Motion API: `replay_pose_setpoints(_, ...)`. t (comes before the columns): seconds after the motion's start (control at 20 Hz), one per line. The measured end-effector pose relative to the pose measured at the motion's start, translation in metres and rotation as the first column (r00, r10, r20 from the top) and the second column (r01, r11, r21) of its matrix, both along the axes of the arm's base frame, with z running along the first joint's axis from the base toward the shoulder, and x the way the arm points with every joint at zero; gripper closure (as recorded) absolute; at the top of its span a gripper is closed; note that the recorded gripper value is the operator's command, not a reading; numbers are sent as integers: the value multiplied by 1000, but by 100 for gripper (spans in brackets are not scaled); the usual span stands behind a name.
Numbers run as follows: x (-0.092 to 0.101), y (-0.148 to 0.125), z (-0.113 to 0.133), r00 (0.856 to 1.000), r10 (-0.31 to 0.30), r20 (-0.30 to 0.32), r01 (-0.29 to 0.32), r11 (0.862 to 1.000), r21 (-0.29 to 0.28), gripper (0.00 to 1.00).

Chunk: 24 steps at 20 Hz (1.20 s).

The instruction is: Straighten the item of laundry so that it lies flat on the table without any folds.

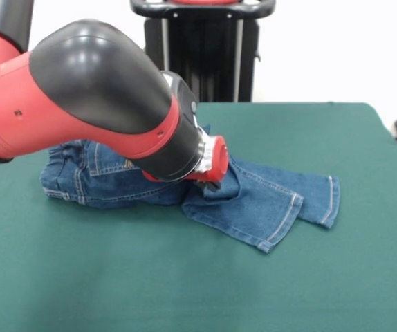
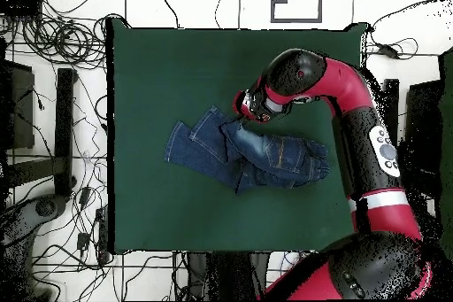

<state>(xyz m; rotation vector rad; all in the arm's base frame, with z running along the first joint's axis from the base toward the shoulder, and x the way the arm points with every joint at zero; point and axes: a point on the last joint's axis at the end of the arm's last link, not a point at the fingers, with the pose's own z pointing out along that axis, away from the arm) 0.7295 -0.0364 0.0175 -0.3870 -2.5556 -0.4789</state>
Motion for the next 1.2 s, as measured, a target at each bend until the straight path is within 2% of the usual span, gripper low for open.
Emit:
replay_pose_setpoints(0.6,17,-7,9,1000,-4,-11,4,1000,-28,100)
replay_pose_setpoints(1.2,40,-1,12,999,11,-33,-13,998,-62,100)
